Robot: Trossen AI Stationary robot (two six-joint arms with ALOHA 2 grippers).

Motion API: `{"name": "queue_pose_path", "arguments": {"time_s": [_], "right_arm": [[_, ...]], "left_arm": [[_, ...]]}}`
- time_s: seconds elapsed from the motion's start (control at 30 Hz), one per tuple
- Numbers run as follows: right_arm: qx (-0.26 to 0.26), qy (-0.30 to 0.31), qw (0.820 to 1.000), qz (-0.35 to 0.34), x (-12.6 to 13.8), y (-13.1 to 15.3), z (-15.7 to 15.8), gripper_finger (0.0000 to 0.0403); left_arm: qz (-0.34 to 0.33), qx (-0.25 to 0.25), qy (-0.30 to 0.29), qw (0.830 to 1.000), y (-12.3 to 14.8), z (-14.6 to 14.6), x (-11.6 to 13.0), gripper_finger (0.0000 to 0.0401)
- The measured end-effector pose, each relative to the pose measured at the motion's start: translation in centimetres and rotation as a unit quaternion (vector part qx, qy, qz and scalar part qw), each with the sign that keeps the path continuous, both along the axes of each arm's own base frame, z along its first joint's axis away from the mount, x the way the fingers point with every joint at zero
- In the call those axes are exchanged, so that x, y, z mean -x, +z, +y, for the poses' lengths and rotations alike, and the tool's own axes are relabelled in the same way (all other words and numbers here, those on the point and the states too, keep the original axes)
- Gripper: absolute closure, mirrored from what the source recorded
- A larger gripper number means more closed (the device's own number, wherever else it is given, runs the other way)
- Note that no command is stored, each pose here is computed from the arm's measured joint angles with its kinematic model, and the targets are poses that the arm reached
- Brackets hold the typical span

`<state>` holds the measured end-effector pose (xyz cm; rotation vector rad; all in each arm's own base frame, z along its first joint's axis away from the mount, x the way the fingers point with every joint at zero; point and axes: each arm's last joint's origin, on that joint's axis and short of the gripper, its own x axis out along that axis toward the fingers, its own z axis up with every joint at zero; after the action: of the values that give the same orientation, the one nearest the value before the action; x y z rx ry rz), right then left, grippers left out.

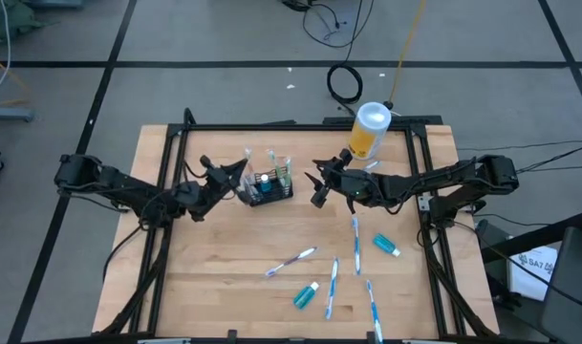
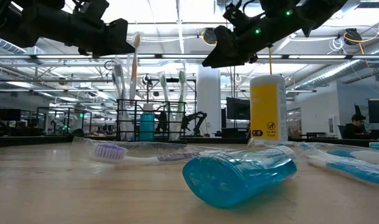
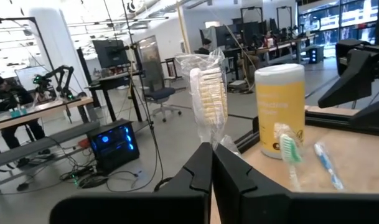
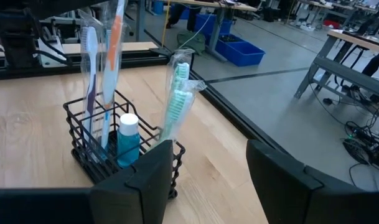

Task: Pick & Place toothbrushing station
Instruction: Put the orange toothbrush into the black mesh organizer, then adjust the toothbrushes in the black mesh organizer

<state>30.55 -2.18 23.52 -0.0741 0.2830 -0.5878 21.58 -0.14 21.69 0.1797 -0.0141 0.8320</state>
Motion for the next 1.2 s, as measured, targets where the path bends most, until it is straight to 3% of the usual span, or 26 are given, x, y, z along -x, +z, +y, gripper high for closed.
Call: {"name": "queue_pose_path", "arguments": {"time_s": [0.73, 1.03, 1.2], "right_arm": [[-0.004, -0.001, 1.000, -0.003, 0.0, 0.0, 0.0, 0.0206], [-0.003, -0.001, 1.000, -0.002, 0.0, 0.0, 0.0, 0.0206], [-0.003, -0.001, 1.000, -0.002, 0.0, 0.0, 0.0, 0.0206]], "left_arm": [[0.076, 0.016, 0.010, 0.997, -1.8, -0.2, 0.0, 0.0370], [0.088, 0.007, 0.005, 0.996, -1.8, -0.4, 0.0, 0.0272], [0.087, -0.024, 0.001, 0.996, 0.2, -1.1, -0.3, 0.0223]]}}
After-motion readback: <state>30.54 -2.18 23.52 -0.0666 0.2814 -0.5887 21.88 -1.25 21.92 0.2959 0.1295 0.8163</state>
